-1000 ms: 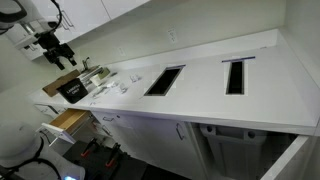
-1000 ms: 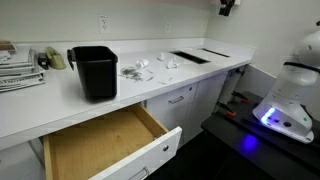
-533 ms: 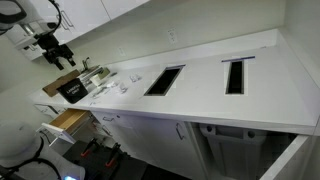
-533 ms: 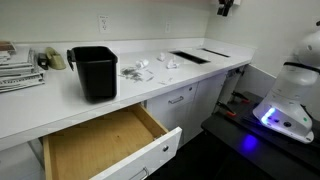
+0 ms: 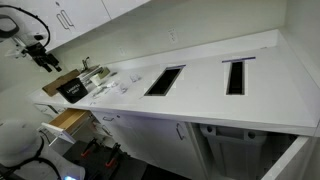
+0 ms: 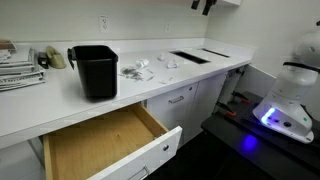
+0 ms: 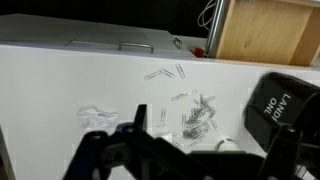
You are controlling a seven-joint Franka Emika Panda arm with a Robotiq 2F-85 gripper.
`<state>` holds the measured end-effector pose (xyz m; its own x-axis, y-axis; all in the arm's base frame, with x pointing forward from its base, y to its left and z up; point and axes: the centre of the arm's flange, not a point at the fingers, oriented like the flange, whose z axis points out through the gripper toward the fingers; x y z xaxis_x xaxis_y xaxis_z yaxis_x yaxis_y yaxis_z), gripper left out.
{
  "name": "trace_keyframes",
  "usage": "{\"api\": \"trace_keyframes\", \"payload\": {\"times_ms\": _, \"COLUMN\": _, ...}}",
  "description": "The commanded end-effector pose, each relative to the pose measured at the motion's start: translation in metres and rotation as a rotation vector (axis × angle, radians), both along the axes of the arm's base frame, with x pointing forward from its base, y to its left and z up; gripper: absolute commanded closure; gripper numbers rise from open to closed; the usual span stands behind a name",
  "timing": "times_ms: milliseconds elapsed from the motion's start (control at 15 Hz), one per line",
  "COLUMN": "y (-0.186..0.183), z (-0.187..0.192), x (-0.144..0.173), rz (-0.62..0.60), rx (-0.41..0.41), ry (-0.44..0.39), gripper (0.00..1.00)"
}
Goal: Place the bin between the two shoots
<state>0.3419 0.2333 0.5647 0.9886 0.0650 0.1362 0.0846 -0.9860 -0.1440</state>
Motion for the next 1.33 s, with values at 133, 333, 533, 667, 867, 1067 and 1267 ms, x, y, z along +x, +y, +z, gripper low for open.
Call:
{"api": "trace_keyframes", "payload": {"times_ms": 133, "y": 0.115, "z": -0.002, "x": 0.047, "rz": -0.189, "rx": -0.008, "ry": -0.014, "gripper": 0.00}}
{"api": "trace_keyframes", "payload": {"times_ms": 333, "y": 0.108, "z": -0.013, "x": 0.025, "rz": -0.172, "rx": -0.011, "ry": -0.018, "gripper": 0.00}}
{"api": "trace_keyframes", "payload": {"times_ms": 533, "y": 0.115, "z": -0.022, "x": 0.033, "rz": -0.167, "rx": -0.013, "ry": 0.007, "gripper": 0.00}}
{"api": "trace_keyframes", "payload": {"times_ms": 667, "y": 0.111, "z": -0.017, "x": 0.033, "rz": -0.173, "rx": -0.009, "ry": -0.003, "gripper": 0.00}}
{"api": "trace_keyframes", "payload": {"times_ms": 867, "y": 0.135, "z": -0.026, "x": 0.047, "rz": -0.184, "rx": 0.018, "ry": -0.009, "gripper": 0.00}}
{"api": "trace_keyframes", "payload": {"times_ms": 1067, "y": 0.179, "z": -0.045, "x": 0.067, "rz": -0.198, "rx": 0.012, "ry": -0.037, "gripper": 0.00}}
{"api": "trace_keyframes", "payload": {"times_ms": 1267, "y": 0.216, "z": -0.065, "x": 0.084, "rz": -0.203, "rx": -0.009, "ry": -0.044, "gripper": 0.00}}
